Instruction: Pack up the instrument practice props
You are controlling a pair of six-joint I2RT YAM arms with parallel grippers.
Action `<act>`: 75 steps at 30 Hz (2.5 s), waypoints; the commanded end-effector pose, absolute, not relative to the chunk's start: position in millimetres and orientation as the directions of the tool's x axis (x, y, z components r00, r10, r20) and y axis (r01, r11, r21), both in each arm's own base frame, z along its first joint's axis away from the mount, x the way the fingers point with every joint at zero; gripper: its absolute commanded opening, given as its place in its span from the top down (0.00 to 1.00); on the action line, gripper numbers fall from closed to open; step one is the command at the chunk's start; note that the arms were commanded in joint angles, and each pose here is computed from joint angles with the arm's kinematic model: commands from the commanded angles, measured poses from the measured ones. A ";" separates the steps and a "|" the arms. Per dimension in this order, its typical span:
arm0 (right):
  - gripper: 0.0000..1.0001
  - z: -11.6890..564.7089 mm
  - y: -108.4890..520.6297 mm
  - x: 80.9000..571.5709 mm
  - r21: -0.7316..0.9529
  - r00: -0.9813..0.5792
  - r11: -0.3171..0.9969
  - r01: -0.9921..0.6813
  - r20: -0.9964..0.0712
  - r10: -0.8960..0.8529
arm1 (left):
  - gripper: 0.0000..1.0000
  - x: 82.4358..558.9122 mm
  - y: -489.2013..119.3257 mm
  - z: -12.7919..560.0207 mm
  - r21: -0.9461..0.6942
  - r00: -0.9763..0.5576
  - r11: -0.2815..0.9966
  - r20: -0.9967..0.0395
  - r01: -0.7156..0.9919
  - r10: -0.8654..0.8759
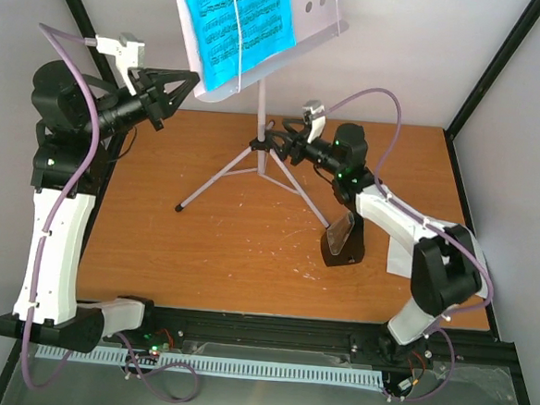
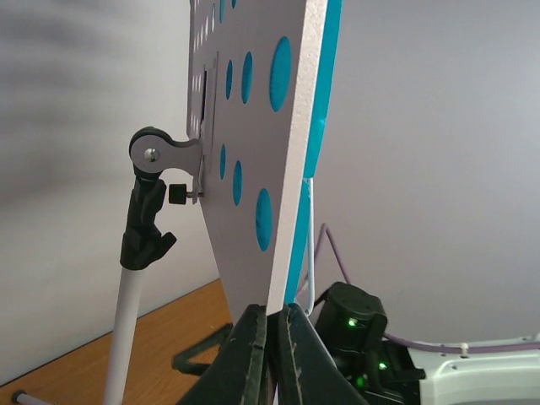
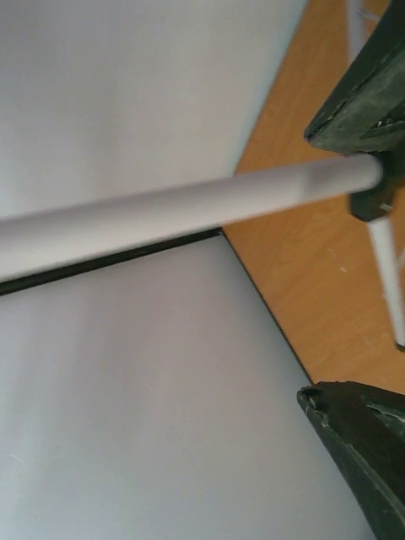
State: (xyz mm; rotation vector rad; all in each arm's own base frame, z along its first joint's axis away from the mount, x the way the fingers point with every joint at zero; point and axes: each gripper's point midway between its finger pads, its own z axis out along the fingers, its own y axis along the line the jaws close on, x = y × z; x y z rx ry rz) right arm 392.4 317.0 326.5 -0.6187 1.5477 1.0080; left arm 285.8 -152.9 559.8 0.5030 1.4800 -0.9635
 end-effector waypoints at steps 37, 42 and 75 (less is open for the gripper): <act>0.97 411.3 289.9 457.2 -0.035 0.224 0.761 -0.648 -0.963 0.147 | 1.00 373.2 -138.7 512.2 -0.148 -0.113 0.474 -0.988 0.868 -0.101; 0.97 398.5 266.9 457.1 0.026 0.202 0.855 -0.517 -0.967 0.152 | 1.00 391.8 -140.5 513.4 -0.136 -0.104 0.445 -0.990 0.885 -0.096; 0.23 423.4 249.7 323.8 0.276 -0.089 0.617 -0.737 -0.944 0.317 | 0.47 317.9 -153.1 571.4 -0.213 -0.082 0.565 -0.965 0.797 -0.248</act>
